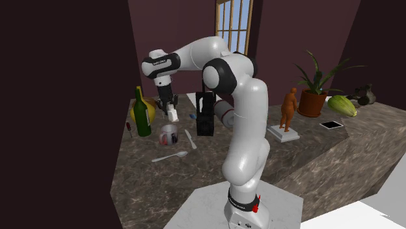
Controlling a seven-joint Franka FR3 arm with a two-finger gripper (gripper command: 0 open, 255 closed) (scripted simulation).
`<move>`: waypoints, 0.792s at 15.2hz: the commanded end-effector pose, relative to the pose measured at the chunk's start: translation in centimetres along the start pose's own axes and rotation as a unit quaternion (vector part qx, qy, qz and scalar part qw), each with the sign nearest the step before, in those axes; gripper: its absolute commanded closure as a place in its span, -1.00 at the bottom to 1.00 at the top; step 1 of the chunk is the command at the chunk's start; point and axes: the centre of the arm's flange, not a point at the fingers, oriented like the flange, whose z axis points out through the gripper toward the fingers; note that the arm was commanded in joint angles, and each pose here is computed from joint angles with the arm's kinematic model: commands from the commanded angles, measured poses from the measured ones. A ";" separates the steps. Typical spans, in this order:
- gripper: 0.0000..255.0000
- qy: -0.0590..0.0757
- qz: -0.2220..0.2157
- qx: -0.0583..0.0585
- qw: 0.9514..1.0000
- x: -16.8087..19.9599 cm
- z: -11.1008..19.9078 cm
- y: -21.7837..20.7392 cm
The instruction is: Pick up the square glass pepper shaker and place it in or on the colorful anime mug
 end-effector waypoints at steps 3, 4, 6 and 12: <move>1.00 0.000 0.000 0.000 1.000 3.5 -0.4 -2.7; 1.00 0.000 0.000 0.000 1.000 3.6 0.1 -2.7; 1.00 0.000 0.000 0.000 1.000 3.8 1.2 -2.8; 1.00 0.000 0.000 0.000 1.000 4.4 4.3 -2.9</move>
